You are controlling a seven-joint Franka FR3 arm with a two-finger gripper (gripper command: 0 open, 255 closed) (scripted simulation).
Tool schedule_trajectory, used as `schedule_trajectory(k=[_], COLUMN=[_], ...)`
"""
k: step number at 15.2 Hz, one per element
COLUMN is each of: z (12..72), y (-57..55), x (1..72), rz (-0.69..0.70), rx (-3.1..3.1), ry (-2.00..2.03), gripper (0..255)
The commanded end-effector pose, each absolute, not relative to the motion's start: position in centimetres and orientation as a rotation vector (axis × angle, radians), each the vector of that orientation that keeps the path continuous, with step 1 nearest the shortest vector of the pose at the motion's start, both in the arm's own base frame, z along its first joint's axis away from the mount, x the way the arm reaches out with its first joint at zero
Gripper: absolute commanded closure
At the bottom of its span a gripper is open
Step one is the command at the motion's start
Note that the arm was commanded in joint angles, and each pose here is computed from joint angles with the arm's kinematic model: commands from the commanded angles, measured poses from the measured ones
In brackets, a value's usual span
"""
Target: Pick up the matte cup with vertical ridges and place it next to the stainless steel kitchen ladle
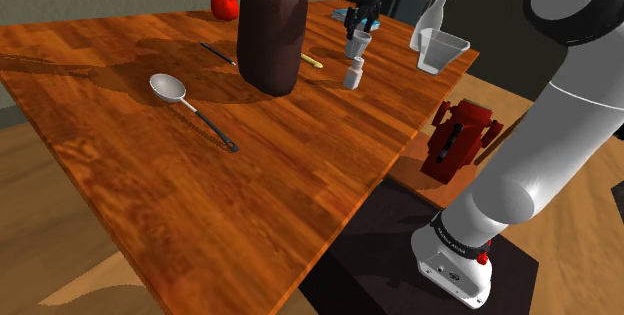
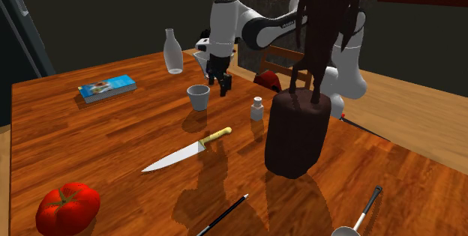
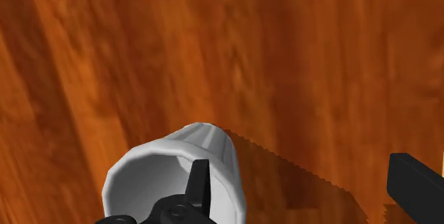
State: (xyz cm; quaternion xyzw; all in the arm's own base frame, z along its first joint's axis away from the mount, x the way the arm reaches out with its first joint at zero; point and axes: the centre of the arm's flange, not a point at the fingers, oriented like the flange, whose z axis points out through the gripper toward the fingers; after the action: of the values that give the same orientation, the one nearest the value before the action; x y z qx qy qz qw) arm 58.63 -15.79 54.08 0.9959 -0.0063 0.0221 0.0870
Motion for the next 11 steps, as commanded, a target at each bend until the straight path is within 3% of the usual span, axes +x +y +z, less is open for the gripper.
schedule_trajectory(k=[1, 11], z=[53.6, 49.6], y=[-16.9, -19.0], x=[60.8, 63.0], rz=[0.071, 0.076], rx=[2.945, 2.924], ry=[-0.02, -0.022], gripper=[0, 0])
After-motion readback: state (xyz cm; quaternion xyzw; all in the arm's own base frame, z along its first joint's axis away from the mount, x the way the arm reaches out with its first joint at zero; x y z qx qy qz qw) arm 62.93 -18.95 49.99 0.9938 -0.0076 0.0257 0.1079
